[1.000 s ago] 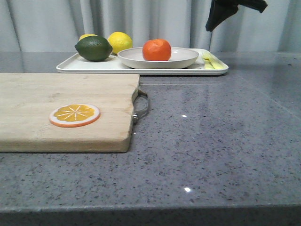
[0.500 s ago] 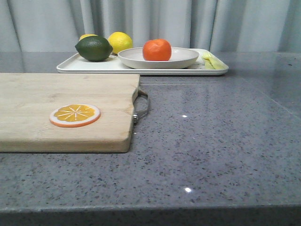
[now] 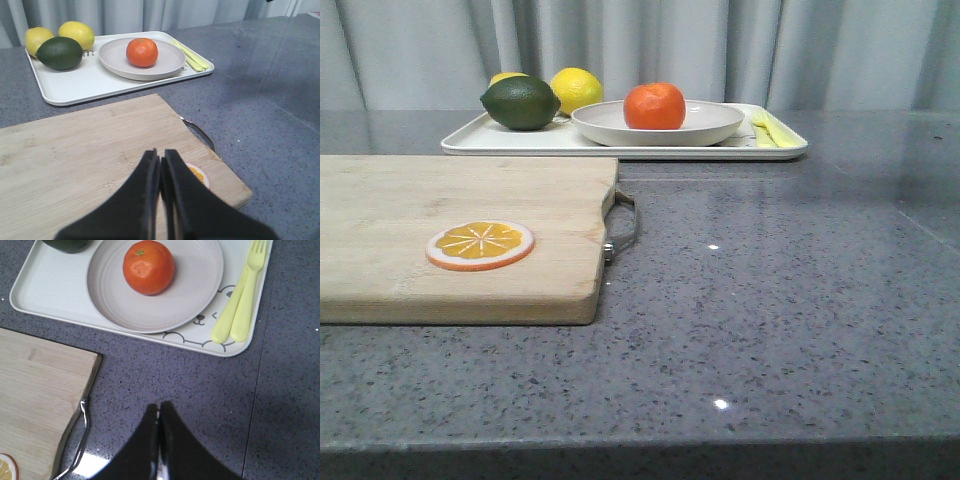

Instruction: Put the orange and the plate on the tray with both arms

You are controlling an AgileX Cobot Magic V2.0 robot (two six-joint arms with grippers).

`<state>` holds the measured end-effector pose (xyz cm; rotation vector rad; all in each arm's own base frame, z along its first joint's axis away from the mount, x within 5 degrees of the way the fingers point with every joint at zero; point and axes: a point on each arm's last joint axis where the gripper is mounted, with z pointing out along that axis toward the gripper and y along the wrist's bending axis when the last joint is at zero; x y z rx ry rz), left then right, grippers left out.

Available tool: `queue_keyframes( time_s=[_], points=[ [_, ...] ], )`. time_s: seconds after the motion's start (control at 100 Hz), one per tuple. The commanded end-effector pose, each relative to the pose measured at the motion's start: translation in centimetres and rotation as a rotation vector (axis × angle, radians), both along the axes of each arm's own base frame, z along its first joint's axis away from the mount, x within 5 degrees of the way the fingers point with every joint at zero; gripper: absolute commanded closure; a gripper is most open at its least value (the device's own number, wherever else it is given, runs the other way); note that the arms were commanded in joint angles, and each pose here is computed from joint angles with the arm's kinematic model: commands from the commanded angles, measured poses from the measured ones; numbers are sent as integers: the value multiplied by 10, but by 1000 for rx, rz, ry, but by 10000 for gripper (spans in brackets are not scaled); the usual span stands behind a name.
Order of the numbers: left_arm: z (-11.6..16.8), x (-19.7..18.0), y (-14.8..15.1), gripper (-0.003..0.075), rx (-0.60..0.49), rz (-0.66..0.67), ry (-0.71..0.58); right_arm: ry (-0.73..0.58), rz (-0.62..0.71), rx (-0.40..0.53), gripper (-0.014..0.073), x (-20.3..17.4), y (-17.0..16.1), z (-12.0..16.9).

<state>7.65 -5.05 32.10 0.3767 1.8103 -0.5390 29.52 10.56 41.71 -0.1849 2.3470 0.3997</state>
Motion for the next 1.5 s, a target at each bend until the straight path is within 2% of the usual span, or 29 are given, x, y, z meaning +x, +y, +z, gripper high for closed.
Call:
queue_keyframes(
  time_s=[0.0, 0.24, 0.49, 0.89, 1.08, 1.49],
  points=[
    [16, 2, 1, 739, -66, 23, -73, -162, -16, 44, 662, -26, -10, 17],
    [16, 2, 1, 739, -71, 21, -68, -313, -52, 64, 662, -76, -30, -10],
    [15, 2, 1, 739, -71, 21, -67, -337, -62, 57, 662, -122, -46, -50],
    [15, 2, 1, 739, -70, 21, -66, -596, -86, 118, 662, -197, -73, -92],
    [15, 1, 0, 739, -66, 18, -59, -694, -97, 151, 662, -214, -79, -107],
    [15, 1, 0, 739, -66, 18, -59, -691, -96, 151, 662, -216, -79, -110]
  ],
)
